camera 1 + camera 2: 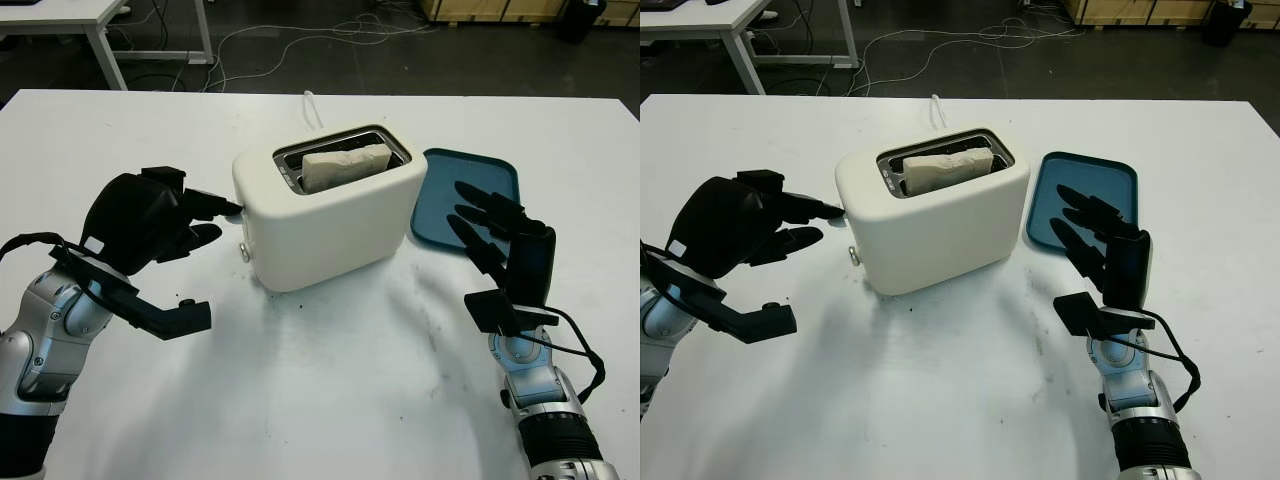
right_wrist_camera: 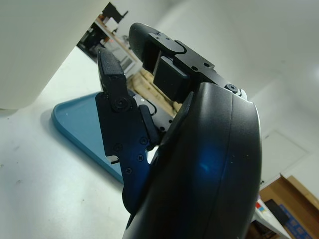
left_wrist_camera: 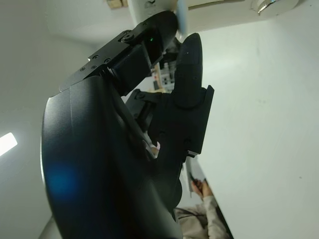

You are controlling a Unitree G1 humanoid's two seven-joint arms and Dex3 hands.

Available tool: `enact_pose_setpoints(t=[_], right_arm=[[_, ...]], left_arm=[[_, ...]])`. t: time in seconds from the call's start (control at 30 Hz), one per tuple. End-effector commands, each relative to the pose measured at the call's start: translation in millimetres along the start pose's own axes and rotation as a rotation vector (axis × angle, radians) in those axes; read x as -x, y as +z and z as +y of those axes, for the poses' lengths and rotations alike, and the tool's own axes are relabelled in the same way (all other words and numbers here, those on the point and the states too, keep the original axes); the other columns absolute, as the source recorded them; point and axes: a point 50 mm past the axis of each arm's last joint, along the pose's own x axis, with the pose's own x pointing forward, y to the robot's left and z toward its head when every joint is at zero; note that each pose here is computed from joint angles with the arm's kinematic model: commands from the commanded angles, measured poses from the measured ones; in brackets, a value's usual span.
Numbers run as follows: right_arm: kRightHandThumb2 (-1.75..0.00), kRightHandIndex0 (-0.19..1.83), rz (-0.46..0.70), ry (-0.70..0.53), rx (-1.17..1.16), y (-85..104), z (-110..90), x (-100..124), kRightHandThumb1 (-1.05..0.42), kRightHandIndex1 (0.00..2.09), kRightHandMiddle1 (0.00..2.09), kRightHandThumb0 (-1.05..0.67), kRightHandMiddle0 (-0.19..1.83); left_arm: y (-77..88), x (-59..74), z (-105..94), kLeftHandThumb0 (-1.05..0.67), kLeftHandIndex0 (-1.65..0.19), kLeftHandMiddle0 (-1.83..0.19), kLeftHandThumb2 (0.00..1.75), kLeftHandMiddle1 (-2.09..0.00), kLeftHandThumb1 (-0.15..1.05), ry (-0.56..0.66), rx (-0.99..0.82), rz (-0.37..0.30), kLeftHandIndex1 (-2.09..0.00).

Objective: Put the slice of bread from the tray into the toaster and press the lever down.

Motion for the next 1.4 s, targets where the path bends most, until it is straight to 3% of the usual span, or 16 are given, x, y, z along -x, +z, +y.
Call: enact_pose_setpoints(t=[0.0, 0.5, 0.57, 0.63, 0.8, 0.9, 0.93, 0.97, 1.0, 1.07, 1.1, 1.13, 1.17, 1.2, 1.3, 1.37], right_arm=[[-0.03, 1.15, -0.016, -0.012, -0.009, 2.4, -1.4, -0.1, -0.92, 0.0, 0.0, -0.31, 0.98], [-0.02, 1.16, -0.018, -0.015, -0.011, 2.8, -2.0, 0.7, -0.92, 0.0, 0.0, -0.32, 0.98], [-0.02, 1.16, -0.019, -0.016, -0.013, 3.2, -2.6, 1.4, -0.92, 0.0, 0.0, -0.32, 0.98], [-0.02, 1.16, -0.015, -0.016, -0.021, 3.9, -3.0, 2.5, -0.92, 0.0, 0.0, -0.32, 0.98], [-0.03, 1.15, 0.001, -0.016, -0.023, 2.2, -3.0, 6.5, -0.92, 0.0, 0.0, -0.34, 0.97], [-0.03, 1.17, 0.002, -0.016, -0.027, 0.1, -3.2, 7.0, -0.92, 0.01, 0.0, -0.34, 0.98], [-0.04, 1.16, 0.006, -0.014, -0.025, -0.4, -4.1, 6.8, -0.92, 0.01, 0.0, -0.36, 0.97], [-0.04, 1.16, 0.008, -0.013, -0.024, -0.7, -5.2, 6.5, -0.92, 0.01, 0.0, -0.38, 0.97], [-0.05, 1.15, 0.008, -0.013, -0.02, -1.0, -6.0, 6.1, -0.92, 0.01, 0.0, -0.39, 0.96], [-0.07, 1.14, 0.012, -0.013, -0.013, -1.5, -6.9, 5.4, -0.92, 0.0, 0.0, -0.41, 0.97], [-0.07, 1.14, 0.012, -0.013, -0.013, -1.9, -7.1, 5.2, -0.92, 0.0, 0.0, -0.42, 0.97], [-0.07, 1.14, 0.013, -0.011, -0.012, -2.0, -7.2, 5.0, -0.92, 0.0, 0.0, -0.43, 0.97], [-0.07, 1.15, 0.013, -0.01, -0.013, -2.1, -7.1, 4.8, -0.92, 0.0, 0.0, -0.43, 0.97], [-0.07, 1.15, 0.015, -0.009, -0.017, -2.2, -7.0, 4.6, -0.92, 0.01, 0.0, -0.43, 0.97], [-0.07, 1.16, 0.009, -0.008, -0.021, -2.2, -6.7, 3.9, -0.92, 0.01, 0.0, -0.43, 0.97], [-0.07, 1.16, 0.003, -0.009, -0.021, -1.9, -6.5, 3.5, -0.92, 0.01, 0.0, -0.44, 0.97]], left_arm=[[0.9, 2.9, -9.5, -0.28, -1.02, -0.69, 0.14, -1.7, 0.92, -0.041, 0.016, -0.014, -0.04], [-9.3, 6.3, -26.6, -0.27, -1.02, -0.69, 0.17, -1.63, 0.92, -0.133, 0.022, 0.034, -0.03], [-11.1, 11.6, -39.7, -0.27, -1.03, -0.7, 0.17, -1.62, 0.92, -0.187, 0.051, 0.052, -0.03], [-13.6, 19.8, -57.4, -0.27, -1.04, -0.73, 0.18, -1.49, 0.92, -0.257, 0.097, 0.084, -0.04], [-12.6, 41.6, -121.4, -0.27, -1.15, -0.81, 0.13, -1.13, 0.92, -0.482, 0.181, 0.164, -0.08], [-6.4, 43.2, -144.4, -0.31, -1.23, -0.75, 0.23, -1.44, 0.92, -0.568, 0.188, 0.167, -0.19], [-4.3, 41.5, -146.9, -0.32, -1.07, -0.67, 0.25, -1.58, 0.91, -0.585, 0.192, 0.165, -0.57], [-2.8, 39.8, -147.7, -0.33, -0.92, -0.65, 0.26, -1.52, 0.92, -0.602, 0.194, 0.166, -0.73], [-2.0, 38.6, -147.8, -0.34, -0.79, -0.59, 0.27, -1.36, 0.92, -0.611, 0.195, 0.165, -0.73], [-2.0, 37.0, -146.4, -0.35, -0.8, -0.7, 0.28, -1.03, 0.92, -0.615, 0.2, 0.163, -0.56], [-2.4, 36.5, -145.7, -0.34, -0.83, -0.73, 0.26, -1.0, 0.92, -0.611, 0.205, 0.163, -0.53], [-3.3, 35.9, -144.5, -0.33, -0.86, -0.72, 0.25, -1.07, 0.92, -0.604, 0.203, 0.159, -0.54], [-3.9, 35.4, -142.7, -0.33, -0.88, -0.7, 0.24, -1.28, 0.92, -0.602, 0.196, 0.155, -0.69], [-4.3, 35.1, -141.2, -0.33, -0.84, -0.71, 0.25, -1.32, 0.92, -0.6, 0.19, 0.153, -0.77], [-4.8, 34.3, -136.3, -0.33, -0.84, -0.72, 0.29, -1.39, 0.92, -0.589, 0.175, 0.154, -0.87], [-5.0, 33.6, -133.2, -0.31, -0.83, -0.76, 0.29, -1.22, 0.92, -0.573, 0.167, 0.15, -0.77]])
